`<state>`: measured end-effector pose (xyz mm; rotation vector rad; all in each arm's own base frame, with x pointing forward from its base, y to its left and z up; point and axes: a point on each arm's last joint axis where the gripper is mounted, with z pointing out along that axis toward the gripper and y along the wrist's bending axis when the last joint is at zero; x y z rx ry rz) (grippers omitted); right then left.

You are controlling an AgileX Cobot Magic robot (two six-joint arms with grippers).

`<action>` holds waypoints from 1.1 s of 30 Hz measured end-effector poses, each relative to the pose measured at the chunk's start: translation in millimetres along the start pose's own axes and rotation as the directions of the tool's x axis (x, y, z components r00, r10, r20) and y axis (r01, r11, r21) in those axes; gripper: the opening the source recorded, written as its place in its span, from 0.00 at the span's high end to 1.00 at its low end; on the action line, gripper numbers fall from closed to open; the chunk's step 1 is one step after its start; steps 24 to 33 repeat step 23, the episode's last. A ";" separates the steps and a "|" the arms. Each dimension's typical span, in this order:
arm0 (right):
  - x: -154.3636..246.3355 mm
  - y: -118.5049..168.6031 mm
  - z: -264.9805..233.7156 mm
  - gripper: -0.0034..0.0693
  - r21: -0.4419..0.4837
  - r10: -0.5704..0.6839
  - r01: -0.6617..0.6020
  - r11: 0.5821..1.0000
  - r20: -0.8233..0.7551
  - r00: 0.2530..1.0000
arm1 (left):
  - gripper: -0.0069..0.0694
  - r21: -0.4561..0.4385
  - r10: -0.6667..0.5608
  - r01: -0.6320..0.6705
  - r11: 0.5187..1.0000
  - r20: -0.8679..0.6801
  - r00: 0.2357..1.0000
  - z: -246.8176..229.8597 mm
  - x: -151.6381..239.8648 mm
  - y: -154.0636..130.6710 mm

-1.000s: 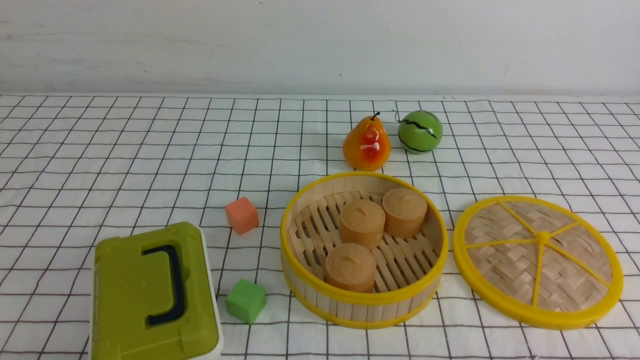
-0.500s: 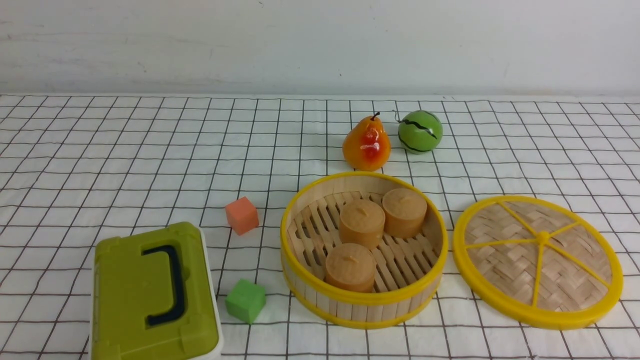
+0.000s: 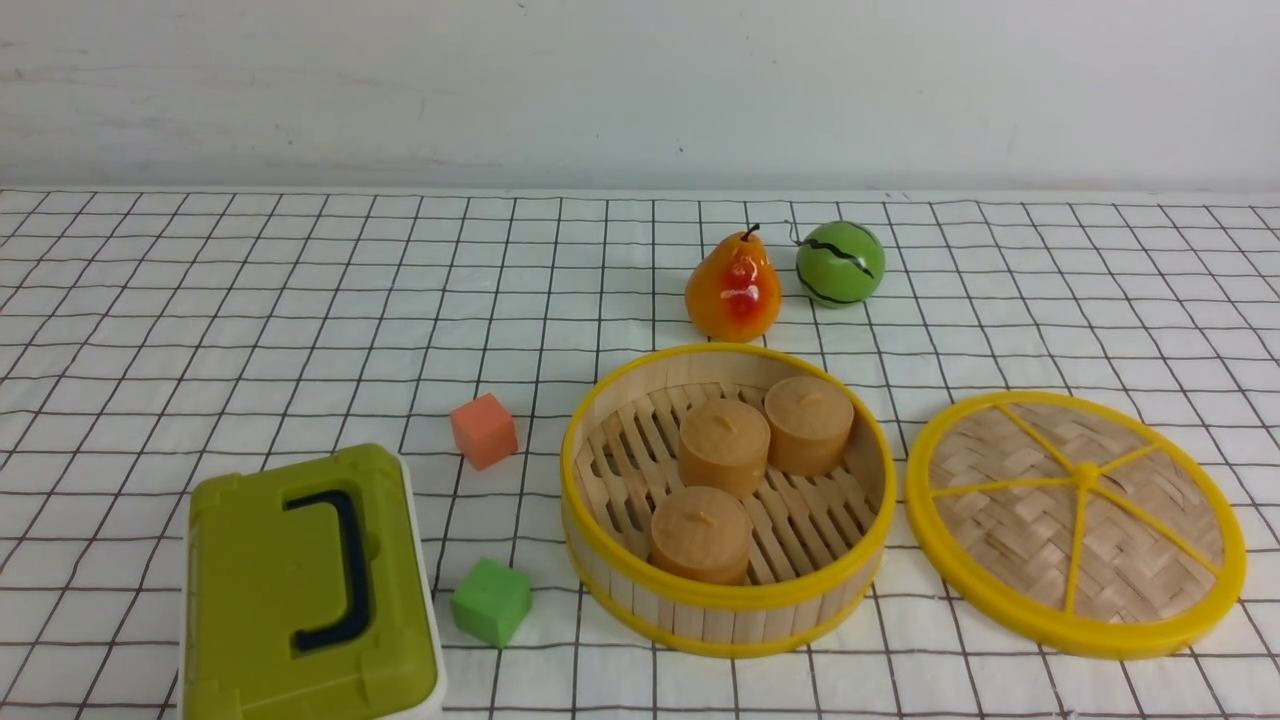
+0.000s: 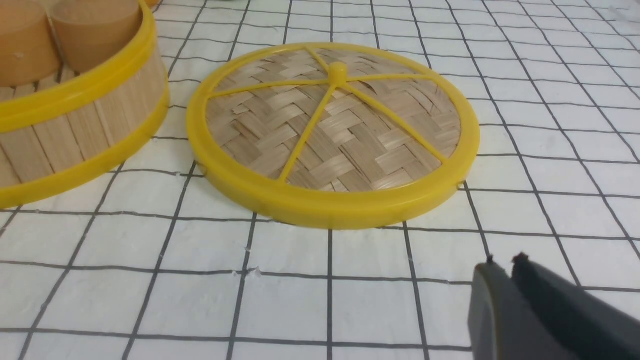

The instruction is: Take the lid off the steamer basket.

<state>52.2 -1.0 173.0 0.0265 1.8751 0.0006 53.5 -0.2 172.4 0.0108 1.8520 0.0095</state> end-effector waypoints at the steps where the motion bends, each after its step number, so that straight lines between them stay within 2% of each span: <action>1: 0.0 0.0 0.0 0.88 0.000 0.000 0.000 1.000 0.000 1.000 | 0.60 0.000 0.000 0.000 1.000 0.000 1.000 0.0 0.0 0.0; 33: 0.0 0.0 0.0 0.85 0.000 0.001 -0.001 1.000 0.000 1.000 | 0.60 0.000 0.000 0.000 1.000 0.000 1.000 0.0 0.0 0.0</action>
